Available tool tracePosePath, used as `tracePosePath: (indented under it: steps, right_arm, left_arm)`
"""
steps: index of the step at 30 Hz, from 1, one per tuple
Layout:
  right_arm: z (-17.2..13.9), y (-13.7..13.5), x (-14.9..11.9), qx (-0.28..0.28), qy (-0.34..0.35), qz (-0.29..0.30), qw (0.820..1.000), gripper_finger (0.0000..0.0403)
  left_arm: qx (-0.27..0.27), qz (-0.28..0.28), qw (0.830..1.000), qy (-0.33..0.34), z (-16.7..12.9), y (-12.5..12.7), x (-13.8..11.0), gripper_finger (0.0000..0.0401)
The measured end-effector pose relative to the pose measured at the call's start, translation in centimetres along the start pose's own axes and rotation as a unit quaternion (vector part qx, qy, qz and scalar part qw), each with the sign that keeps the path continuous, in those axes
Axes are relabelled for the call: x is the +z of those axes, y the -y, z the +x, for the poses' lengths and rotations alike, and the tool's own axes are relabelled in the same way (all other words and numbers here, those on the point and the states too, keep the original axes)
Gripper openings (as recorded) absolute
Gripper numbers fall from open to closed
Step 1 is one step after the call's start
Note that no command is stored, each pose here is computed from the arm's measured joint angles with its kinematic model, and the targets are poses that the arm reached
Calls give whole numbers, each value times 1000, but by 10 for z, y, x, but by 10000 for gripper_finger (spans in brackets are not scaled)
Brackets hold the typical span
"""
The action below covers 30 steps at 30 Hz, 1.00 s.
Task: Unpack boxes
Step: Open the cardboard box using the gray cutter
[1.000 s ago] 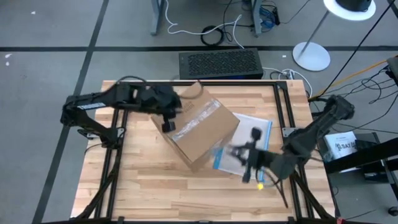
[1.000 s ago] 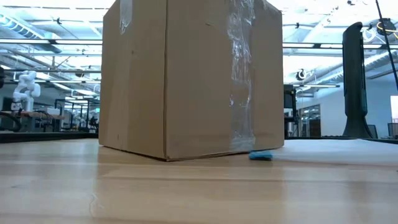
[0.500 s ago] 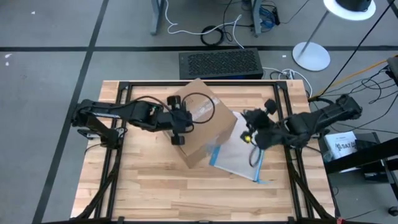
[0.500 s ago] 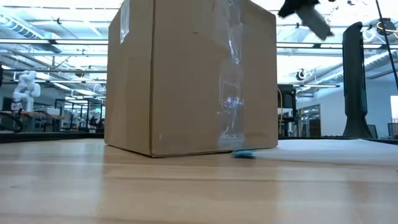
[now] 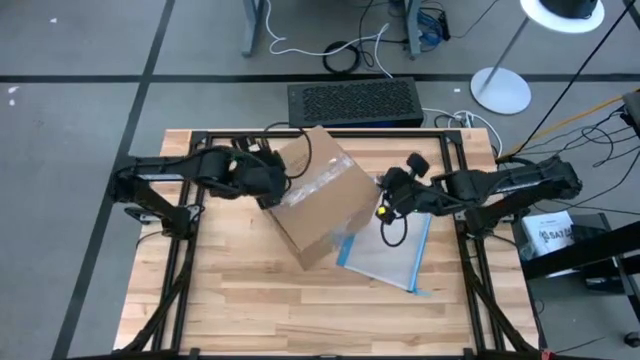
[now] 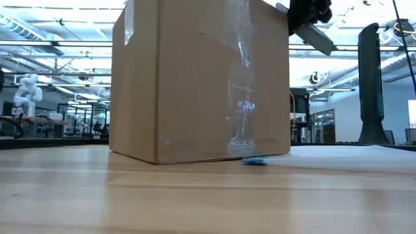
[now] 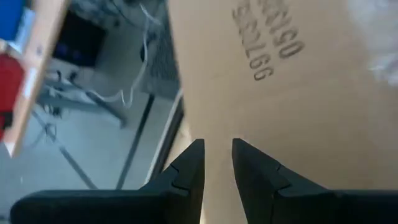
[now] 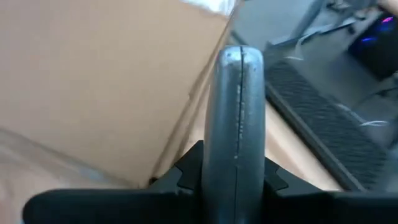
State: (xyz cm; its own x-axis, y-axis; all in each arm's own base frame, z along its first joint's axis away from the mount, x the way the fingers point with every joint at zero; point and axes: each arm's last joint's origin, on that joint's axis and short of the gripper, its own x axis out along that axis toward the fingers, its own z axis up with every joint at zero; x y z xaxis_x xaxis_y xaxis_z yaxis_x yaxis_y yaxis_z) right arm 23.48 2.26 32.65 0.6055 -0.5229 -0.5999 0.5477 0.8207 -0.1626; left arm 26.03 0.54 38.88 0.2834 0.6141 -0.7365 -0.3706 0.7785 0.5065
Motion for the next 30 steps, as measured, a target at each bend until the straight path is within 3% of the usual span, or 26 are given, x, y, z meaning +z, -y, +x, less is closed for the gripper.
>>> tracePosePath:
  steps: [7, 17, 21, 26, 30]
  right_arm:
    - [-8, -37, -2, 98, 24, -16, 995, 63]
    - [-22, -71, -5, 189, 59, -19, 980, 63]
    - [-17, -82, 0, 234, 69, -15, 970, 63]
    - [-28, -84, -7, 209, 69, -18, 975, 63]
    - [-50, -77, 0, 152, 91, -26, 984, 63]
  left_arm:
    - [16, 12, 999, -37, 24, -1, -7, 88]
    - [16, 66, 997, -39, 21, -6, -5, 88]
    - [18, 63, 997, -30, 16, -10, -1, 88]
    - [4, 58, 998, -28, 5, -13, -1, 88]
    - [-64, 57, 996, -5, -9, -6, -5, 88]
